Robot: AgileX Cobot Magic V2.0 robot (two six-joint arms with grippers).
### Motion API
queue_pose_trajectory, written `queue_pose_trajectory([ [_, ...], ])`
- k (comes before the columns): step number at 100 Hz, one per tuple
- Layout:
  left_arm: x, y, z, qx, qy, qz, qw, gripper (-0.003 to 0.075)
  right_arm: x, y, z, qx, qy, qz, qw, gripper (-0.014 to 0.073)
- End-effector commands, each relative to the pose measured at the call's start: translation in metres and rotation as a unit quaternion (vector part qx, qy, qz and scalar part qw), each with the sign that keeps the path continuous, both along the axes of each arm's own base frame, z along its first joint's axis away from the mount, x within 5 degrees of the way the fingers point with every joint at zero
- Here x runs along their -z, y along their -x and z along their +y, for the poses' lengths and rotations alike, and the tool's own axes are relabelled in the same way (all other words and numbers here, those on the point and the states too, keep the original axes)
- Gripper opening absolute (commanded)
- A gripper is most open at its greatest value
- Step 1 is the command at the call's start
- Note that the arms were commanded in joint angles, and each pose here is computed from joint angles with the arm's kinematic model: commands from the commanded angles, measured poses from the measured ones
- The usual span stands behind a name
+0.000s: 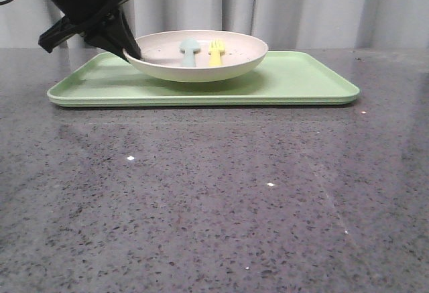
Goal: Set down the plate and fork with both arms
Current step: 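Lower the plate onto the tray and open the left gripper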
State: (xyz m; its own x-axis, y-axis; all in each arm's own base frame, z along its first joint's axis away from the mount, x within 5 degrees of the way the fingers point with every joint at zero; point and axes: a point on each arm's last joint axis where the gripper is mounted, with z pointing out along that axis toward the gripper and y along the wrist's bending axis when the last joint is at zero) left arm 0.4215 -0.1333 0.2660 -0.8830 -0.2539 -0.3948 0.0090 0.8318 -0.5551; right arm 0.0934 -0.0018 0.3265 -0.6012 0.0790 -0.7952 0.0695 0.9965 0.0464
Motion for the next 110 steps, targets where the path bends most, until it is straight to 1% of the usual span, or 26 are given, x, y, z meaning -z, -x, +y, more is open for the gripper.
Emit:
queue_pose_trajectory([
  [1,-0.038,0.003,-0.003,-0.017,0.033,-0.056,0.998,-0.0021,-0.014,-0.005,-0.001,0.000,0.005,-0.040,0.999,0.0555],
  [40,-0.023,0.004,-0.004,-0.017,0.028,-0.035,0.999,-0.0021,-0.014,-0.005,-0.001,0.000,0.005,-0.040,0.999,0.0555],
  [72,-0.017,0.003,-0.012,-0.011,0.026,-0.032,0.999,-0.0021,-0.014,-0.005,-0.001,0.000,0.005,-0.040,0.999,0.0555],
  [86,-0.011,0.001,-0.012,-0.011,0.024,-0.026,0.999,-0.0021,-0.014,-0.005,-0.001,0.000,0.005,-0.039,0.999,0.0555],
  [110,-0.010,0.001,-0.012,-0.010,0.024,-0.023,0.999,-0.0021,-0.014,-0.004,-0.001,0.000,0.005,-0.039,0.999,0.0555],
])
